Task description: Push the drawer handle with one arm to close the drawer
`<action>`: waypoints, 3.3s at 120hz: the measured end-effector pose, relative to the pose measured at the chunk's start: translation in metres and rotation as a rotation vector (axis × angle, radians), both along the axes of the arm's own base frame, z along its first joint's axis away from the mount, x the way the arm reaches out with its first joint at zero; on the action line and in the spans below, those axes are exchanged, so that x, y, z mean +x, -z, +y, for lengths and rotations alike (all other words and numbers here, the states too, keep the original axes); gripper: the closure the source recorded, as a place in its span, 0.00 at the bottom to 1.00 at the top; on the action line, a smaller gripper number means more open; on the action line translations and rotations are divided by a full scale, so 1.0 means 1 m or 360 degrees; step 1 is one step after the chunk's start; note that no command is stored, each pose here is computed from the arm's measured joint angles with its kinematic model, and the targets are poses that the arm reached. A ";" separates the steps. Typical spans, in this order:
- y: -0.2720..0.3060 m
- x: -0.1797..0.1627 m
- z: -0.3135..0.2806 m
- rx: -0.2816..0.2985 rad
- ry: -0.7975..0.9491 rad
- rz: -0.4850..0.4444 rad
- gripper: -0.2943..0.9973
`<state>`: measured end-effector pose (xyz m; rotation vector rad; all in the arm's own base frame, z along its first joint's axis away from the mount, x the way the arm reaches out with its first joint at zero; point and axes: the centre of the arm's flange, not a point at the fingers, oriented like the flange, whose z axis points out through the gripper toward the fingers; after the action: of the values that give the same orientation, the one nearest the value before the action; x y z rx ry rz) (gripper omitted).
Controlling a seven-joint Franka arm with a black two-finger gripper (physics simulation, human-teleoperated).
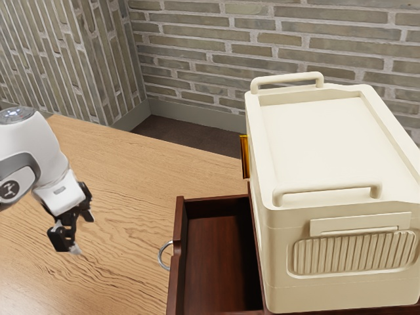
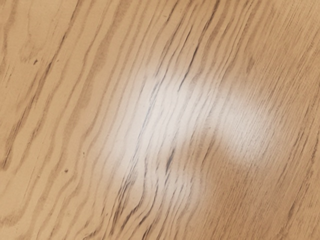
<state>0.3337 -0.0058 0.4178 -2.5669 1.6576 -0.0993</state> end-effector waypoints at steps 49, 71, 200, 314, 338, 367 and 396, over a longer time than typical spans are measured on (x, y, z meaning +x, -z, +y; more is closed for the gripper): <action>0.018 0.007 -0.023 -0.0347 0.0464 0.0032 0.25; 0.019 0.012 -0.020 -0.0215 0.0505 -0.0004 0.25; 0.020 0.019 -0.083 -0.0468 0.0117 0.0022 0.80; 0.038 0.046 -0.141 -0.0436 -0.0090 0.0139 0.84; 0.033 0.053 -0.160 -0.0446 -0.0082 0.0115 0.84; 0.032 0.065 -0.186 -0.0455 -0.0070 0.0109 0.84; 0.033 0.083 -0.212 -0.0472 -0.0065 0.0114 0.84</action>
<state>0.4167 -0.2178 0.3843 -2.8482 1.7309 -0.2732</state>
